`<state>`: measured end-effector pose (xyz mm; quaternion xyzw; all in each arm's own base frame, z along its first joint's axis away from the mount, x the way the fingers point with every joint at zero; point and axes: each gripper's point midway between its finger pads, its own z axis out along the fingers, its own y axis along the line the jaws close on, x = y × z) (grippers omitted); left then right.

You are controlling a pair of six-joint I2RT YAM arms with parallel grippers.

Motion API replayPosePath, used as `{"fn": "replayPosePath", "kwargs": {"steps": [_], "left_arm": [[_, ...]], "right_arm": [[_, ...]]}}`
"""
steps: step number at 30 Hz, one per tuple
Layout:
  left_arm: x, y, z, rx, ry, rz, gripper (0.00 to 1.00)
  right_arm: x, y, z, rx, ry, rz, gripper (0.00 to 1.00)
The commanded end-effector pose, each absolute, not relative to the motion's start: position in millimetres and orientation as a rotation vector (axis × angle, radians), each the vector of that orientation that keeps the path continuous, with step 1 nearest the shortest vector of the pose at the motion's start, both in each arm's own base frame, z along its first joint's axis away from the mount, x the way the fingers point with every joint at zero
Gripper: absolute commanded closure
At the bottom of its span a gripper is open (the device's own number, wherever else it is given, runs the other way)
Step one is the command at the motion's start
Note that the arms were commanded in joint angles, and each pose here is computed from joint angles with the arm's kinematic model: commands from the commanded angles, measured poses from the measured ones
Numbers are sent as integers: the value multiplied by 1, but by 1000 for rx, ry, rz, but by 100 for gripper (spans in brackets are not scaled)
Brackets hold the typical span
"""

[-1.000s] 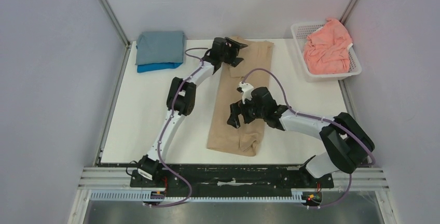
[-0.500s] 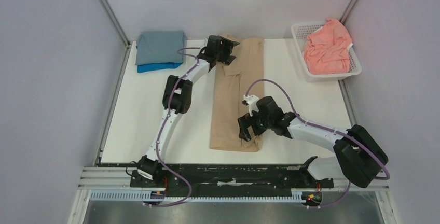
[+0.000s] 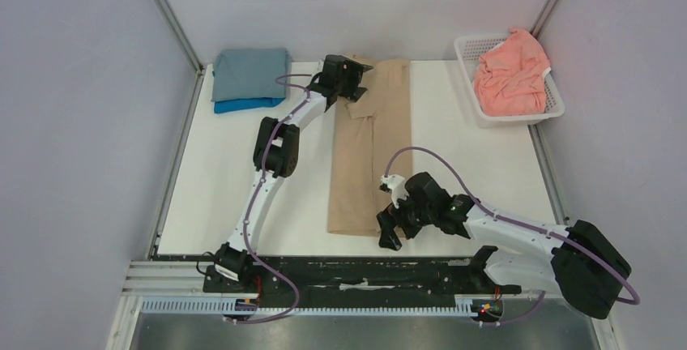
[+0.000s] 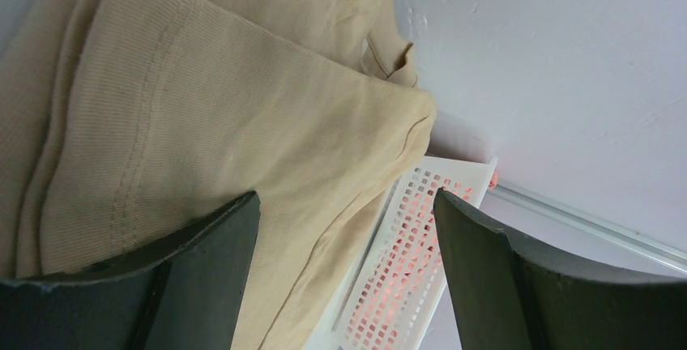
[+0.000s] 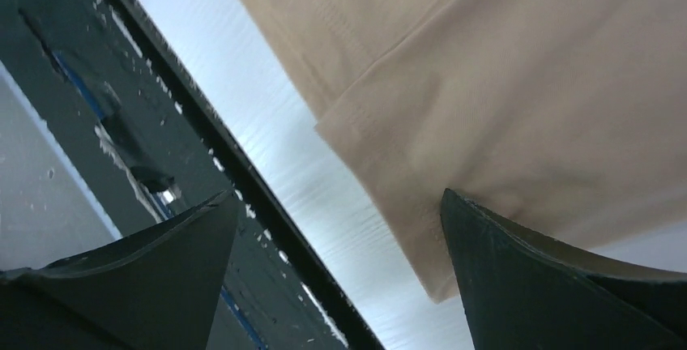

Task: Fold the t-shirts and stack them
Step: Rotate the tshirt 90 degrees

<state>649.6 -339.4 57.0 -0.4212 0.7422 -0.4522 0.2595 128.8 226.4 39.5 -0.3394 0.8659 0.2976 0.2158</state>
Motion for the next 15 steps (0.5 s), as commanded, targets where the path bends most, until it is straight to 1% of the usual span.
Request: {"fn": "replayPosePath", "kwargs": {"steps": [1, 5, 9, 13, 15], "left_arm": [[632, -290, -21, -1279, 2157, -892, 13], [633, -289, -20, -1258, 2161, -895, 13], [634, -304, -2, -1163, 2173, -996, 13], [636, -312, 53, -965, 2161, -1055, 13], [627, -329, 101, -748, 2157, -1185, 13]], "right_arm": [[93, 227, 28, -997, 2473, 925, 2], [80, 231, 33, -1024, 2455, 943, 2], [98, 230, 49, -960, 2390, 849, 2], [124, 231, 78, -878, 2271, 768, 2], [131, 234, 89, -854, 2199, 780, 2]]}}
